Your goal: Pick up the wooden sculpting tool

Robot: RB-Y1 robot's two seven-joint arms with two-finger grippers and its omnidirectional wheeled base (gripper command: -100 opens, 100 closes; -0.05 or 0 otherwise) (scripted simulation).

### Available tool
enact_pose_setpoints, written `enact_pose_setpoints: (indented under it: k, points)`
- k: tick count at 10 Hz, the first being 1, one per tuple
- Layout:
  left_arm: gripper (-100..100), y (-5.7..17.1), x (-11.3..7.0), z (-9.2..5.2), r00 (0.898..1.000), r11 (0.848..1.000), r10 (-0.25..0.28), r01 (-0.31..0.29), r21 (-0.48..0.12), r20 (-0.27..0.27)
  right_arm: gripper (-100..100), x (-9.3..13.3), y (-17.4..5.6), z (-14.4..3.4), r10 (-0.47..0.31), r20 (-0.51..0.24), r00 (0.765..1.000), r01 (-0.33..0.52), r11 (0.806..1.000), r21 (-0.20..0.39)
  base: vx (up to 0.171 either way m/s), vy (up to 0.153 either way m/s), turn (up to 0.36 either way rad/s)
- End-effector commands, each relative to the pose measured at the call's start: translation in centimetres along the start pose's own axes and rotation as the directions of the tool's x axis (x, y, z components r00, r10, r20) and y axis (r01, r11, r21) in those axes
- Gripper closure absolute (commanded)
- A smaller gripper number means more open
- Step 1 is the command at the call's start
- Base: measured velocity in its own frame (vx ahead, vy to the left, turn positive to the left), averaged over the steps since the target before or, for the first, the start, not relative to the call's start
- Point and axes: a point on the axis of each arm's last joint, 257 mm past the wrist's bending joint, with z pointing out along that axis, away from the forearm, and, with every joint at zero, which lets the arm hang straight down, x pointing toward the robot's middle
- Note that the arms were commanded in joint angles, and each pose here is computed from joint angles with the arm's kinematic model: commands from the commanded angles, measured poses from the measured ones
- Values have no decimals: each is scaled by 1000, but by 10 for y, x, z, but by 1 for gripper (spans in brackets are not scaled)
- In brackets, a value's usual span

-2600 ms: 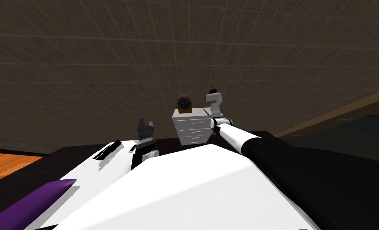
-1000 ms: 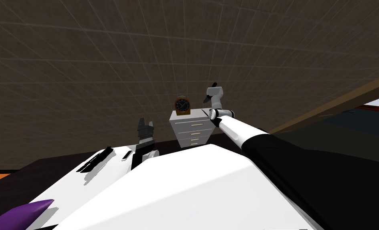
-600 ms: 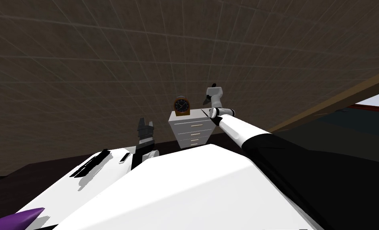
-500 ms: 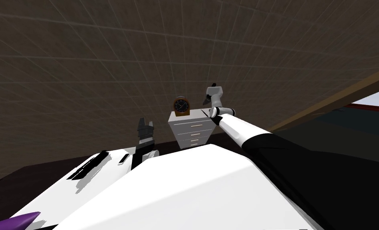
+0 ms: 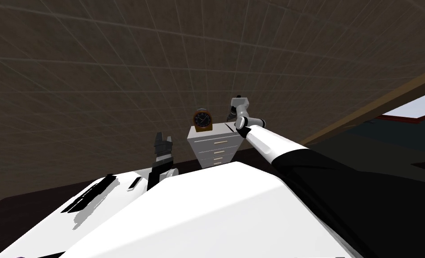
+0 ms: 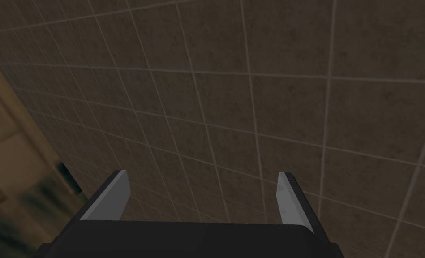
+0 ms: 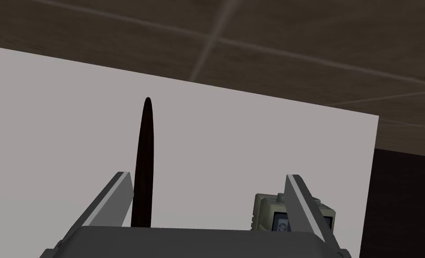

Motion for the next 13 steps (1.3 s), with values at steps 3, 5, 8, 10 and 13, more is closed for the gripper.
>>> enact_pose_setpoints:
  k: [3, 5, 8, 10, 13]
  points:
    - [0, 0, 0, 0, 1000, 1000, 0, 0, 0, 0, -100, -26, -15, 4, 16, 101, 995, -22, 998, 63, 29, 6, -42]
    - [0, 0, 0, 0, 1000, 1000, 0, 0, 0, 0, -100, -41, -25, 4, 24, 165, 986, -42, 994, 102, 48, 18, -52]
    - [0, 0, 0, 0, 1000, 1000, 0, 0, 0, 0, -100, -55, -35, 4, 28, 224, 974, -60, 989, 136, 33, 10, -31]
    - [0, 0, 0, 0, 1000, 1000, 0, 0, 0, 0, -100, -68, -44, 2, 29, 277, 960, -77, 983, 165, 26, 14, -41]
    - [0, 0, 0, 0, 1000, 1000, 0, 0, 0, 0, -100, -89, -58, -2, 23, 363, 932, -105, 973, 208, 33, 16, -38]
